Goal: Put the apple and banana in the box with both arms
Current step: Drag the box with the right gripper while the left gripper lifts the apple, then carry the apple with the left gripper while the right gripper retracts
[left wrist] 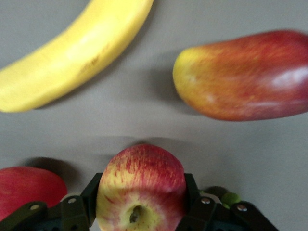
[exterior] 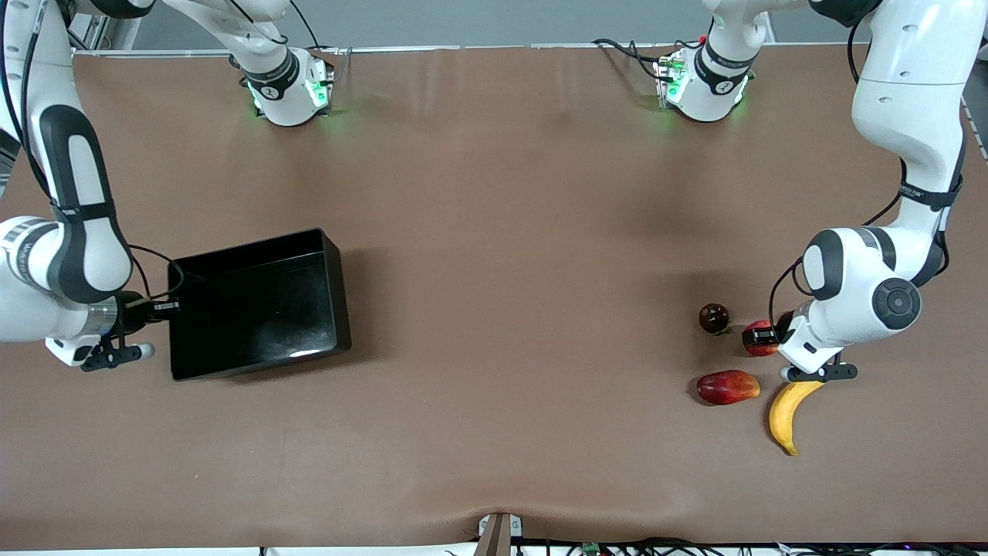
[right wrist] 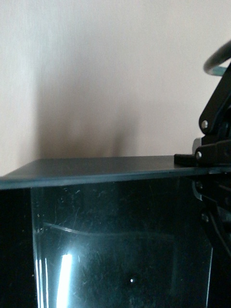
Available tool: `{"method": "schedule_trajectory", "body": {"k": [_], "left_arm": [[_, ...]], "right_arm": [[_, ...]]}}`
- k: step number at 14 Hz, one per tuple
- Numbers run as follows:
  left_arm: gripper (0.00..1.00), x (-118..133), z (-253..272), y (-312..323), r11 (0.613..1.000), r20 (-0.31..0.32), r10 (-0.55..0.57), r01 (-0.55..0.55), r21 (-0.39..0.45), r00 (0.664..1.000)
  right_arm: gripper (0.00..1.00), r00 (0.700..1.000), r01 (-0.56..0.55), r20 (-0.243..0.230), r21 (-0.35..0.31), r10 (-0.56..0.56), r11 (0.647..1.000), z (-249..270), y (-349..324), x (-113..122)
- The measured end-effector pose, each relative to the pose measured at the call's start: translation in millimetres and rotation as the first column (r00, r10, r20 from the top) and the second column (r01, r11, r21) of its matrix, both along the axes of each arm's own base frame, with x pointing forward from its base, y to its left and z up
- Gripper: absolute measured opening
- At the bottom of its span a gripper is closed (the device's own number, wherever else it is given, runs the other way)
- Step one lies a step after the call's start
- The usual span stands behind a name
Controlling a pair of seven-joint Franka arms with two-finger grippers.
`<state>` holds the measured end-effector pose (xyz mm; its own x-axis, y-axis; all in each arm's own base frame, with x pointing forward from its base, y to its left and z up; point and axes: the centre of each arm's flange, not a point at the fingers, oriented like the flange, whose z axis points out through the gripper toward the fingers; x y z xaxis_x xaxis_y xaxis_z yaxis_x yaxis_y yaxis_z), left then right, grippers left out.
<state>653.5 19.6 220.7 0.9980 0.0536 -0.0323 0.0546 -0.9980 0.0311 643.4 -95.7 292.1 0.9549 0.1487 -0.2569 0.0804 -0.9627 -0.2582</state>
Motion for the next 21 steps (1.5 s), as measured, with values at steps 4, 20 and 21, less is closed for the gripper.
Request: {"method": "schedule_trajectory", "body": {"k": [4,20,21], "left_arm": [[0.70,4,74,-15,1.000,0.068,-0.018,0.018,0.000,0.998],[0.70,-56,215,-196,0.990,0.045,0.128,-0.125,-0.058,0.991],[0.70,-62,216,-209,0.988,0.034,0.146,-0.144,-0.059,0.989]], "right_arm": [[0.05,0.996,0.087,-0.030,-0.055,-0.089,0.995,48,138,14],[0.39,0.970,0.207,0.150,-0.087,-0.192,0.975,-26,501,-57],[0.51,0.966,0.220,0.156,-0.080,-0.206,0.972,-16,494,-49]]}}
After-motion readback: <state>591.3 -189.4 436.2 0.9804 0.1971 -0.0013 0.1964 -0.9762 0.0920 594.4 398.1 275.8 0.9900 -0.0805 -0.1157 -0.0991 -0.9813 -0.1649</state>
